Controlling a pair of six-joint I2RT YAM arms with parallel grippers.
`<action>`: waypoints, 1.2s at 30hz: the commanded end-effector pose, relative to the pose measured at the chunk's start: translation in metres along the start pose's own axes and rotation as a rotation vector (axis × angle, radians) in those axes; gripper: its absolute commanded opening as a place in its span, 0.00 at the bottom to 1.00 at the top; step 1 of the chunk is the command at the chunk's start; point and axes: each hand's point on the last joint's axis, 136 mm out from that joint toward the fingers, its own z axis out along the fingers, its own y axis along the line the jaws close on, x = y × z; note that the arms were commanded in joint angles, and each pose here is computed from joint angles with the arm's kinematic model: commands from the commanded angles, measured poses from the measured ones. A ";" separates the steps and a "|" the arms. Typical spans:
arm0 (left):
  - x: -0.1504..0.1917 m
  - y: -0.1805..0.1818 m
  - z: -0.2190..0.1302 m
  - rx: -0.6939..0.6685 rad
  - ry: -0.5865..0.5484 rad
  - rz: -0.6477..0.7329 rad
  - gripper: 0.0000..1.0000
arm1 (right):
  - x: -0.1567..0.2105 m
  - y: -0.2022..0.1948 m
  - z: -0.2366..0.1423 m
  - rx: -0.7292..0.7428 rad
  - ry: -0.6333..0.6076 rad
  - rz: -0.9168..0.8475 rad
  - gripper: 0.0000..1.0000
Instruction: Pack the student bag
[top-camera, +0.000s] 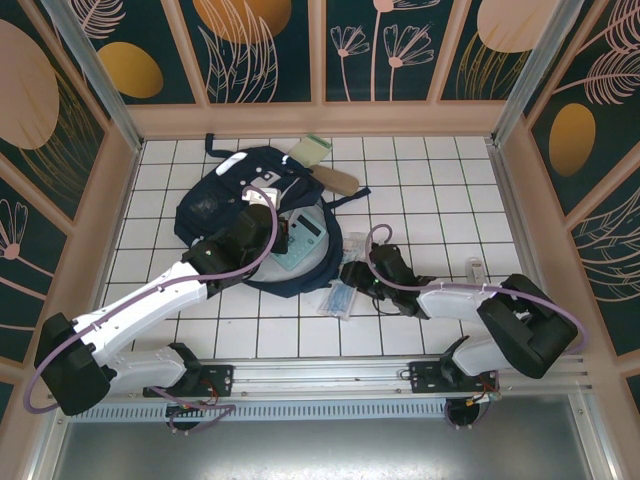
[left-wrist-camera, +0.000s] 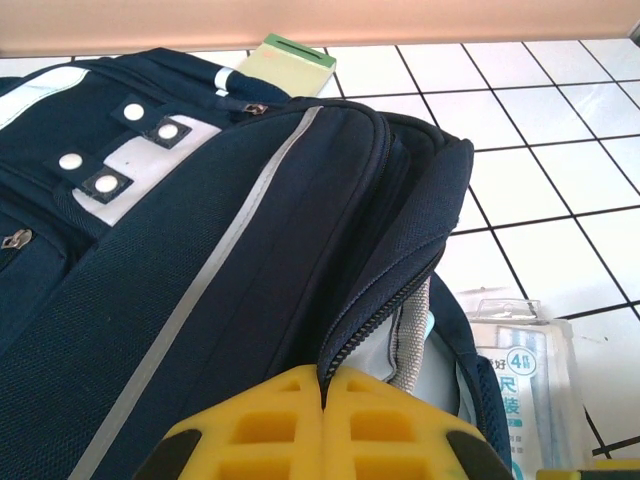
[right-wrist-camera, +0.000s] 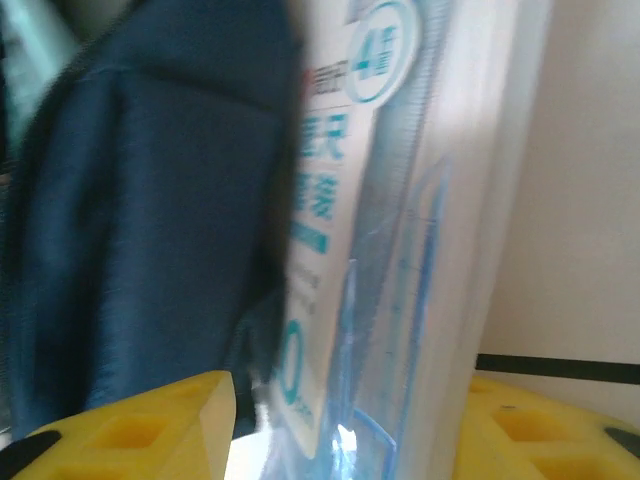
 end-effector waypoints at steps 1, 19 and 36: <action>-0.010 -0.001 0.002 0.001 -0.049 -0.034 0.00 | -0.004 0.042 -0.004 -0.182 -0.001 -0.043 0.52; -0.013 0.002 -0.001 -0.011 -0.059 -0.036 0.00 | -0.010 -0.003 -0.007 0.054 -0.048 0.009 0.00; -0.074 0.000 -0.030 -0.037 -0.198 -0.049 0.00 | -0.044 0.110 -0.081 -0.468 -0.196 -0.107 0.00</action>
